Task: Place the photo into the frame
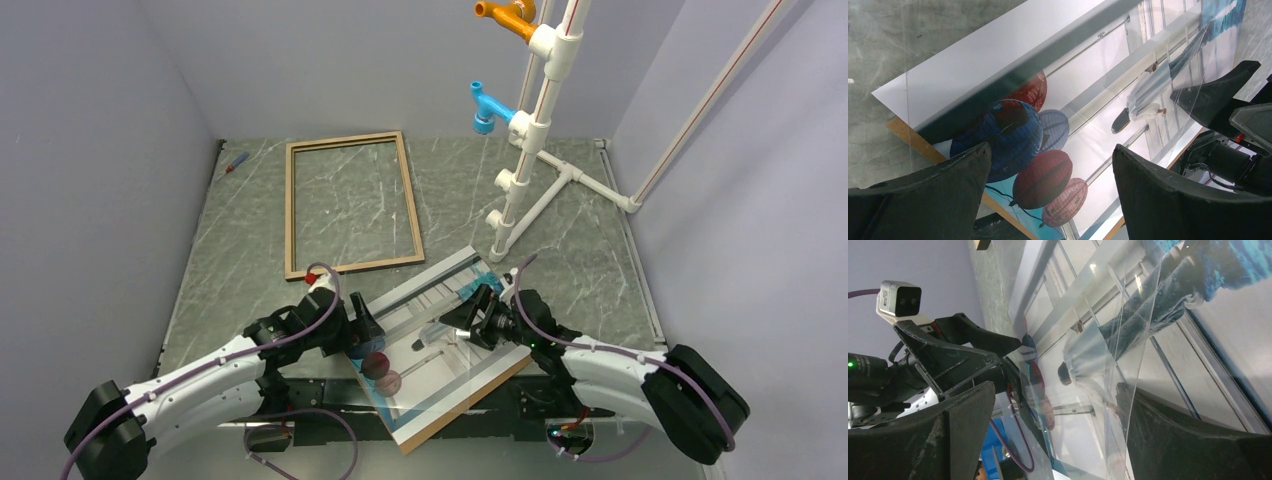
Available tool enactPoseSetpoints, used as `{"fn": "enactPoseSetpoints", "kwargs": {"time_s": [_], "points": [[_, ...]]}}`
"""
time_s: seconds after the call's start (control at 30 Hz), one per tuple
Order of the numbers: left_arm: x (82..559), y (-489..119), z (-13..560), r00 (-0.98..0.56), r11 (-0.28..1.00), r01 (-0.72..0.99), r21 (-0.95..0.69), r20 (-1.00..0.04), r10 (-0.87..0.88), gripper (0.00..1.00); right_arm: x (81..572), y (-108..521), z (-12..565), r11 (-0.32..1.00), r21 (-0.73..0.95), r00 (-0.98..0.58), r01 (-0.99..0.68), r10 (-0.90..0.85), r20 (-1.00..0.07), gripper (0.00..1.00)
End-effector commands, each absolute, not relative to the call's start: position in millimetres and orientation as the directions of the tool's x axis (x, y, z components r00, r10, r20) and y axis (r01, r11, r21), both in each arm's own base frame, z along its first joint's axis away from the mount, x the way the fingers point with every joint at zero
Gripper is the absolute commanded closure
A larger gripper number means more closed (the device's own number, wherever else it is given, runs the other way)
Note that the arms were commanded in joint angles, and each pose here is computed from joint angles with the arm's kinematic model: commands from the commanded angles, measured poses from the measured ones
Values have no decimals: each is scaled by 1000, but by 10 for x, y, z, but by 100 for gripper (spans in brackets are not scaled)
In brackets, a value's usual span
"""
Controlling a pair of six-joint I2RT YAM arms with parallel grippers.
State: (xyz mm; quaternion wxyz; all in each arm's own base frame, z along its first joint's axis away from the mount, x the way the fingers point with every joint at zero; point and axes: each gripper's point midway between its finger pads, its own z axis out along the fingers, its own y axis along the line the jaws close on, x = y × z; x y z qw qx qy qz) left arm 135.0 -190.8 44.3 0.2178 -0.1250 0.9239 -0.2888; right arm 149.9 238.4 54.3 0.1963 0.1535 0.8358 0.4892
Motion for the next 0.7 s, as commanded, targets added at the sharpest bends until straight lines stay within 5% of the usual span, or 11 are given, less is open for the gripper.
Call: {"fn": "enactPoseSetpoints", "kwargs": {"time_s": [0.0, 0.47, 0.67], "points": [[1259, -1855, 299, -891, 816, -129, -563, -295, -345, 5, 1479, 2455, 556, 442, 896, -893, 36, 416, -169, 5], [1259, -1869, 291, -894, 817, -124, -564, -294, -338, 5, 1431, 2658, 732, 321, 945, -933, -66, 315, -172, 8], [1258, -1869, 293, -896, 820, -119, -561, -296, -332, 5, 1439, 2628, 884, 292, 950, -917, -109, 340, -209, 18]]}}
